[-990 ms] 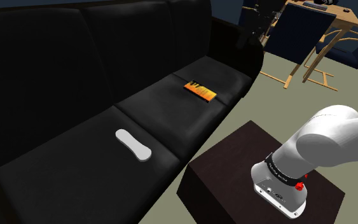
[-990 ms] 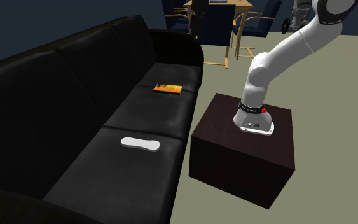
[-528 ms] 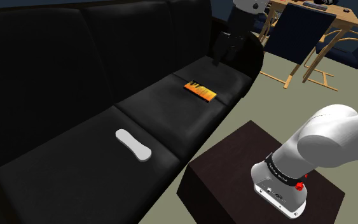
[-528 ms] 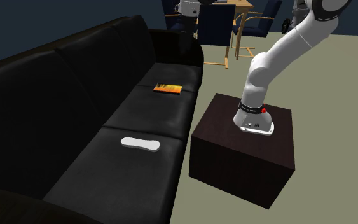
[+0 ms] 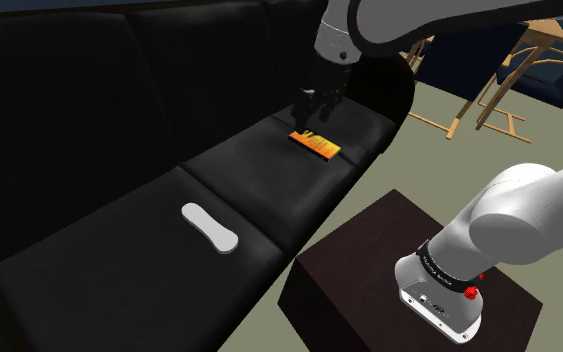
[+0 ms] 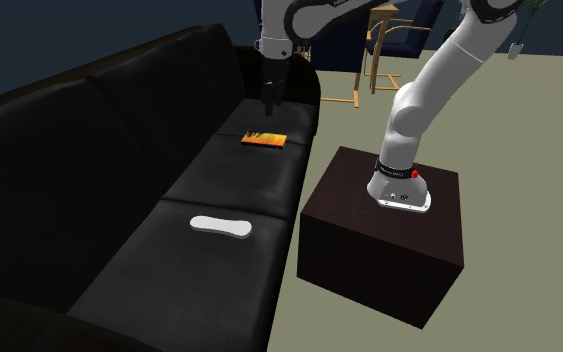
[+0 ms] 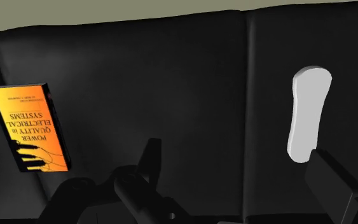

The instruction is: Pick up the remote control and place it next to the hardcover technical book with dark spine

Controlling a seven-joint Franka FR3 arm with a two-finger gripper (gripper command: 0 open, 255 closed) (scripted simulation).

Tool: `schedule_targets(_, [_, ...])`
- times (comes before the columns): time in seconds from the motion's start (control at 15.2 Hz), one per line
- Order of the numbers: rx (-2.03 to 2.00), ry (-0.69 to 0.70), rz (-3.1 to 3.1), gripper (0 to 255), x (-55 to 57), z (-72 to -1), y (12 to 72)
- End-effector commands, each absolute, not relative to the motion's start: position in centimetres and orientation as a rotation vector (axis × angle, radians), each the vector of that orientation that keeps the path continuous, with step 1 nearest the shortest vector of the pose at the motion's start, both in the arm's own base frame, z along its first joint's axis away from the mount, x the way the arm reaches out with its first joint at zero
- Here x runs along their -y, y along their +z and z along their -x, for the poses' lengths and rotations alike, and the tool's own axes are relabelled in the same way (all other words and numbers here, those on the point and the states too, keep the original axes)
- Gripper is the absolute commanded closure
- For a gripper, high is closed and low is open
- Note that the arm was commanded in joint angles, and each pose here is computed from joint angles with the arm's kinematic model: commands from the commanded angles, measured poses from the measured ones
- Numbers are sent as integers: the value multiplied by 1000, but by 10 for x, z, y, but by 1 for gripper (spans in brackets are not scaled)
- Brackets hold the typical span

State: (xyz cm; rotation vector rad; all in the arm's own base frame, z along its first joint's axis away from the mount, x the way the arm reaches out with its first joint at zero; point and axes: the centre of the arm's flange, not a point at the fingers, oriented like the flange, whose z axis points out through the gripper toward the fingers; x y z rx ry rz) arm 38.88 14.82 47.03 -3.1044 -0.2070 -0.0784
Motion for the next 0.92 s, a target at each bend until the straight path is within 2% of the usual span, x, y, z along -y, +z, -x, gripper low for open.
schedule_targets(0.0, [215,-74,3108,0,-168,-394,449])
schedule_targets(0.86, [267,-29,3132,0,-277,-441,320])
